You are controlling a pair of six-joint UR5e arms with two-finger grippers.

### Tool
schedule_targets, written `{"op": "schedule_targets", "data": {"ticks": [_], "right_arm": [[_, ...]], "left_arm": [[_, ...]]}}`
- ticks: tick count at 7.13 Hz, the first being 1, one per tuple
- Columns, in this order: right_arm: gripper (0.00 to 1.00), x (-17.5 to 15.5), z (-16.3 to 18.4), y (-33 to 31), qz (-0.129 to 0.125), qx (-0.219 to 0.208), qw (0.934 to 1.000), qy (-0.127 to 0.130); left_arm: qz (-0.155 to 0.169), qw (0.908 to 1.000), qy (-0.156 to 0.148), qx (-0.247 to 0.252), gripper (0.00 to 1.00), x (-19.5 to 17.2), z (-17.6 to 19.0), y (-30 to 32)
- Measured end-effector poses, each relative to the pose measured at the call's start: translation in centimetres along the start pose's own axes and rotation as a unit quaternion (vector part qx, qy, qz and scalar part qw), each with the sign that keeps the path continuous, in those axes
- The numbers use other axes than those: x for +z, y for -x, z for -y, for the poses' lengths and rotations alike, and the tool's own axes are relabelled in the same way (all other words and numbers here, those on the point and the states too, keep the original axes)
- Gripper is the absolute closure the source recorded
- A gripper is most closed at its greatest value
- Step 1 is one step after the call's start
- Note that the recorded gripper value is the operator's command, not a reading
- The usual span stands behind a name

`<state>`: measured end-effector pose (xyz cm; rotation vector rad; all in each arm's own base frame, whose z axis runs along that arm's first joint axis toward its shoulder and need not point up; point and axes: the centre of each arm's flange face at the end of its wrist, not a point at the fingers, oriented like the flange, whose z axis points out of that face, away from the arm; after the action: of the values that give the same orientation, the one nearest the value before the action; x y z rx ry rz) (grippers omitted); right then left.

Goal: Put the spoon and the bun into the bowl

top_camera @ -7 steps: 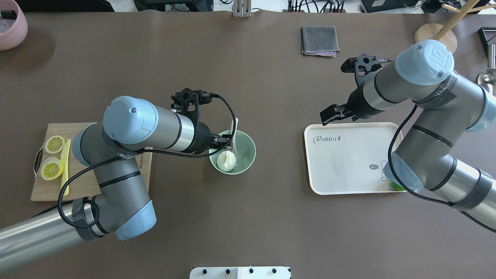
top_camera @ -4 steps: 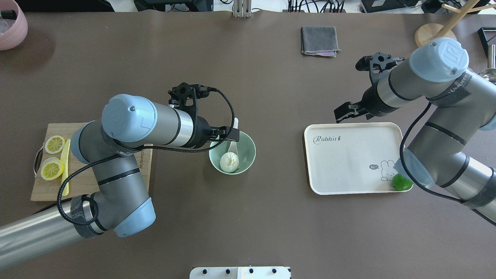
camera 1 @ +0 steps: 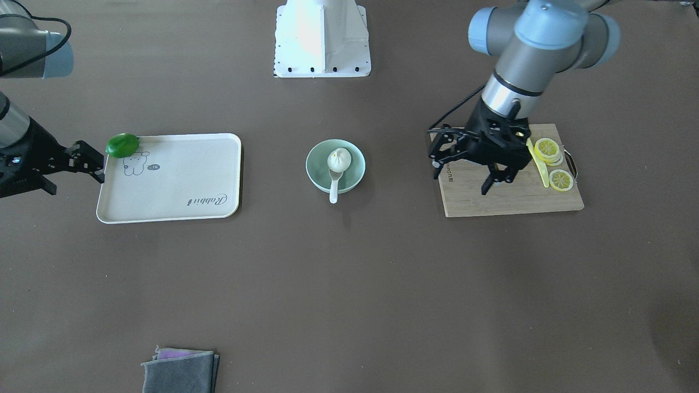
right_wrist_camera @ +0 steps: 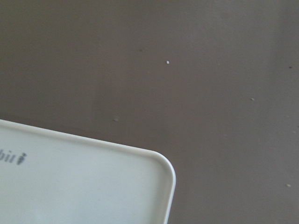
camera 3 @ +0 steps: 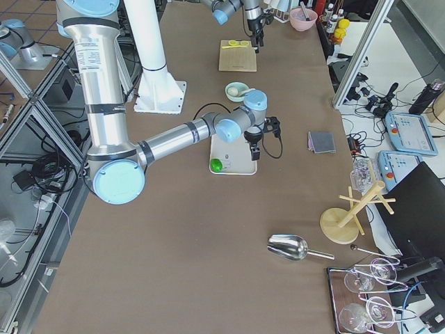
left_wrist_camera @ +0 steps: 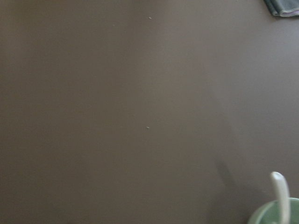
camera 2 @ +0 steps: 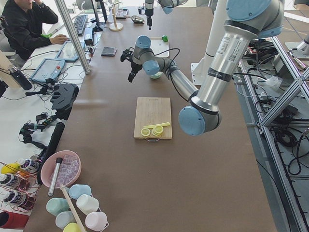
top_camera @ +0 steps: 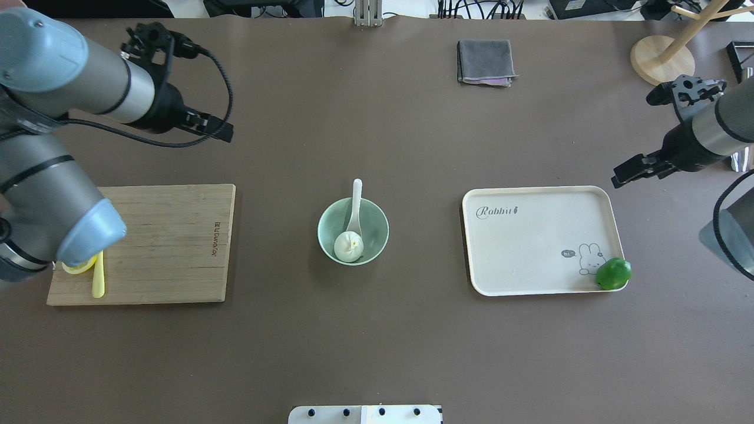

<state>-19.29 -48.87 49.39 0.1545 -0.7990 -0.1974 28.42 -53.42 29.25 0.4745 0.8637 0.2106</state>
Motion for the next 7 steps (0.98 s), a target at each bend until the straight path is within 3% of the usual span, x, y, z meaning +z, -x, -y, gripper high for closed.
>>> {"op": "schedule_targets", "data": {"ticks": [1,3,5,7], "right_arm": [[0.0,-0.8,-2.3,-5.5,-0.017,-0.01,0.9998,0.004],[0.0,-2.3,-7.4,-16.6,-0.027,0.006,0.9995,0.013],[0.0,-2.5,-10.2,-22.9,-0.024,0.039,0.9988,0.018],[0.0,-2.6,-10.9,-25.2,-0.035,0.057,0.9976,0.017]], "left_arm": [[0.025,0.9995,0.006,0.016,0.02,-3.4,-0.3,9.2],[0.062,0.9977,0.02,-0.019,0.02,-8.7,-5.2,24.0],[0.092,0.9907,0.047,-0.089,0.02,-10.4,-13.1,32.6],[0.104,0.9823,0.057,-0.145,0.02,-11.7,-17.8,37.3]]}}
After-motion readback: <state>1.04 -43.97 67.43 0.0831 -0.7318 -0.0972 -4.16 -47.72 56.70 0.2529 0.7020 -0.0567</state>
